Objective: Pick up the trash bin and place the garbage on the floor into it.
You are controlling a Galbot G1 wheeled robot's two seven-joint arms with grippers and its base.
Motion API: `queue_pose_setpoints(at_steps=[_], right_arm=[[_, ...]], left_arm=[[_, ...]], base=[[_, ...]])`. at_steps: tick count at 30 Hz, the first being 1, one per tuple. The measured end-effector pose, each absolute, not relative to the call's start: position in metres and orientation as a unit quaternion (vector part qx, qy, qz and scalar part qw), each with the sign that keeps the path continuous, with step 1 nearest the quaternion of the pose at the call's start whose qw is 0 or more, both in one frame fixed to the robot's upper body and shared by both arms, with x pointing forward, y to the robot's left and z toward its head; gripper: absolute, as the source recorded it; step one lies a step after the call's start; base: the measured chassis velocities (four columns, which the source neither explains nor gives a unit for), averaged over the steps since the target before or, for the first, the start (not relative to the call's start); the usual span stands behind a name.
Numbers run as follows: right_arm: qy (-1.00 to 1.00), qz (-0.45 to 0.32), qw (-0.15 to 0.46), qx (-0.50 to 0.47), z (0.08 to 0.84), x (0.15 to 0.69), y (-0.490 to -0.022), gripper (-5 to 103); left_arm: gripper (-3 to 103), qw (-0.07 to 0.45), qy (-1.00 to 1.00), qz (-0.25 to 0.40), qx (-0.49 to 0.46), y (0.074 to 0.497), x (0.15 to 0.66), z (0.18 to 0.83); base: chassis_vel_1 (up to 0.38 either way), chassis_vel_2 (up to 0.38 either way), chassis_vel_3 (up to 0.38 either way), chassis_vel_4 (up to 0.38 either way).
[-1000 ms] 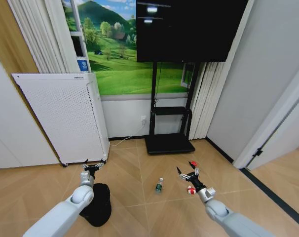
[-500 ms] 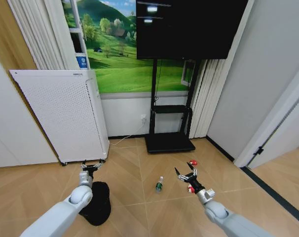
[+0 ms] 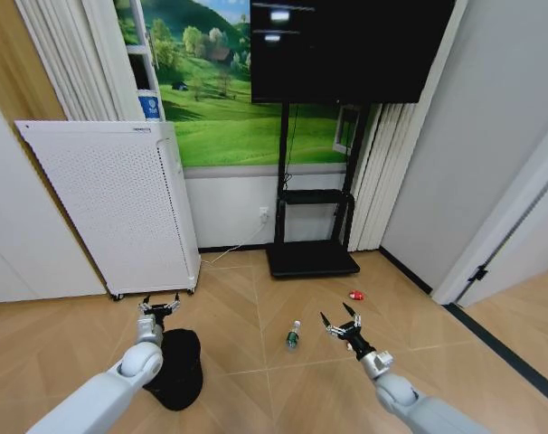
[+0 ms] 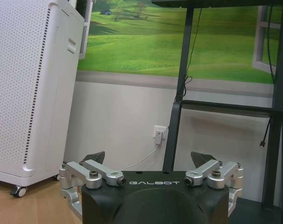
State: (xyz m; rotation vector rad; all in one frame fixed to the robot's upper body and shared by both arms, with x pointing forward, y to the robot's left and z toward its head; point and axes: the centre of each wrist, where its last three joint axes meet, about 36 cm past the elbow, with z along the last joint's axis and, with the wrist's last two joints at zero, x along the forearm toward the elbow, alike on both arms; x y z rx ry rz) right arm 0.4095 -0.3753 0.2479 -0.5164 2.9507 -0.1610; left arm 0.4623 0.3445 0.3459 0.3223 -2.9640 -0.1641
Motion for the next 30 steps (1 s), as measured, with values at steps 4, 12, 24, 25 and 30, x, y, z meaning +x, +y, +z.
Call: queue_pose_setpoints(at_steps=[4, 12, 24, 25, 30], right_arm=[[0.981, -0.058, 0.068, -0.174, 0.243, 0.406, -0.38, 100], [0.981, -0.057, 0.069, -0.173, 0.239, 0.405, -0.379, 100], [0.982, -0.062, 0.069, -0.167, 0.239, 0.405, -0.382, 100], [0.982, -0.062, 0.069, -0.167, 0.239, 0.405, -0.382, 100], [0.981, -0.066, 0.066, -0.169, 0.237, 0.401, -0.383, 100]], left_arm=[[100, 0.074, -0.99, -0.053, 0.108, 0.343, 0.463, 0.345], [100, 0.075, -0.99, -0.053, 0.107, 0.341, 0.462, 0.344], [100, 0.064, -0.991, -0.061, 0.101, 0.342, 0.46, 0.335], [100, 0.064, -0.991, -0.061, 0.101, 0.342, 0.46, 0.335], [100, 0.073, -0.989, -0.058, 0.112, 0.337, 0.446, 0.332]], base=[[0.0, 0.0, 0.0, 0.0], [0.031, 0.025, 0.032, 0.034], [0.054, 0.041, 0.048, 0.043], [0.0, 0.0, 0.0, 0.0], [0.0, 0.0, 0.0, 0.0]])
